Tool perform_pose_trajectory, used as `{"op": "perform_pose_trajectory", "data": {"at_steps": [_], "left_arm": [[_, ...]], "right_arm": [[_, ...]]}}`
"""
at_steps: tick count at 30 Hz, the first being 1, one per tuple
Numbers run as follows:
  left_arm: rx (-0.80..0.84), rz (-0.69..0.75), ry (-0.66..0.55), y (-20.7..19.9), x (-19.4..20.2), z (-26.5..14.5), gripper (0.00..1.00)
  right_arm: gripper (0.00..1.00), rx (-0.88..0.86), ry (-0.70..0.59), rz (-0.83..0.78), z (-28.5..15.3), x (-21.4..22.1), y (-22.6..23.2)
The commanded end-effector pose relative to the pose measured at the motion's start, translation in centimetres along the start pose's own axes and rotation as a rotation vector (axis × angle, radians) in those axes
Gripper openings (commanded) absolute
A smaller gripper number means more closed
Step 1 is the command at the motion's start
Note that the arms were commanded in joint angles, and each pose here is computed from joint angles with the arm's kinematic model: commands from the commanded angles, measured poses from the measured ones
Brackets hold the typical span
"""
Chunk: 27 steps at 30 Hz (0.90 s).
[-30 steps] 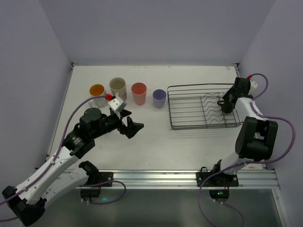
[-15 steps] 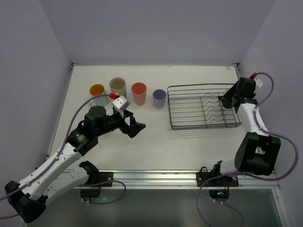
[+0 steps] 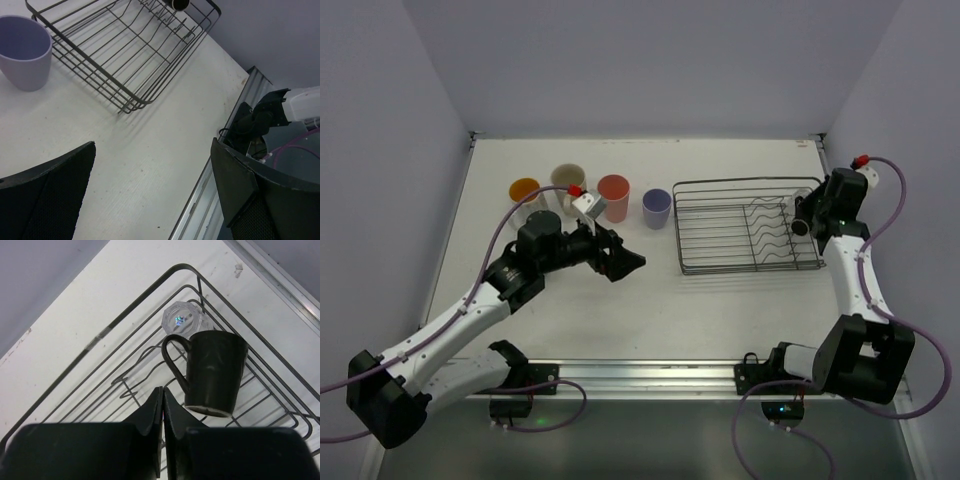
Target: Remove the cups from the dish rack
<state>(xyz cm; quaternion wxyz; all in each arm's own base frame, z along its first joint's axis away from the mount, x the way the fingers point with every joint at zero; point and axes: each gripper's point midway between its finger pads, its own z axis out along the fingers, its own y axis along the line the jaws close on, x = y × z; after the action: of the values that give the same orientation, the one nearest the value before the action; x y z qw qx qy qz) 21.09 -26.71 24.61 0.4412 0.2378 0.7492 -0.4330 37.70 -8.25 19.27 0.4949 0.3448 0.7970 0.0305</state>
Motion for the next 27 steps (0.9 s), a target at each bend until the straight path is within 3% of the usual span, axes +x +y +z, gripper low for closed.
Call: {"op": "perform_pose_trajectory", "data": {"at_steps": [1,9,10,13,16,21,27], "left_arm": [[0.108,-0.018,-0.086,-2.5,-3.3,0.8,1.00],[0.104,-0.028,-0.080,-2.0,-2.8,1.4,1.00],[0.105,-0.024,-0.081,-2.0,-2.8,1.3,1.00],[0.116,-0.020,-0.069,-2.5,-2.7,0.7,1.00],[0.117,0.012,-0.060,-3.3,-3.1,-0.7,1.00],[0.009,0.110,-0.052,-2.1,-3.2,-2.6,1.00],[-0.050,0.191,-0.050,-1.8,-1.8,-3.0,1.00]], "right_arm": [[0.03,-0.032,-0.009,0.014,0.5,-0.3,0.8],[0.21,0.039,-0.004,0.000,1.1,1.0,-1.1],[0.33,0.048,-0.011,-0.002,1.0,0.8,-1.3],[0.50,0.095,-0.013,-0.016,1.0,0.5,-2.1],[0.51,0.144,0.003,-0.028,1.5,1.0,-3.3],[0.61,0.200,0.060,-0.050,1.6,2.1,-4.8],[0.65,0.331,0.017,-0.074,0.6,1.8,-7.8]]}}
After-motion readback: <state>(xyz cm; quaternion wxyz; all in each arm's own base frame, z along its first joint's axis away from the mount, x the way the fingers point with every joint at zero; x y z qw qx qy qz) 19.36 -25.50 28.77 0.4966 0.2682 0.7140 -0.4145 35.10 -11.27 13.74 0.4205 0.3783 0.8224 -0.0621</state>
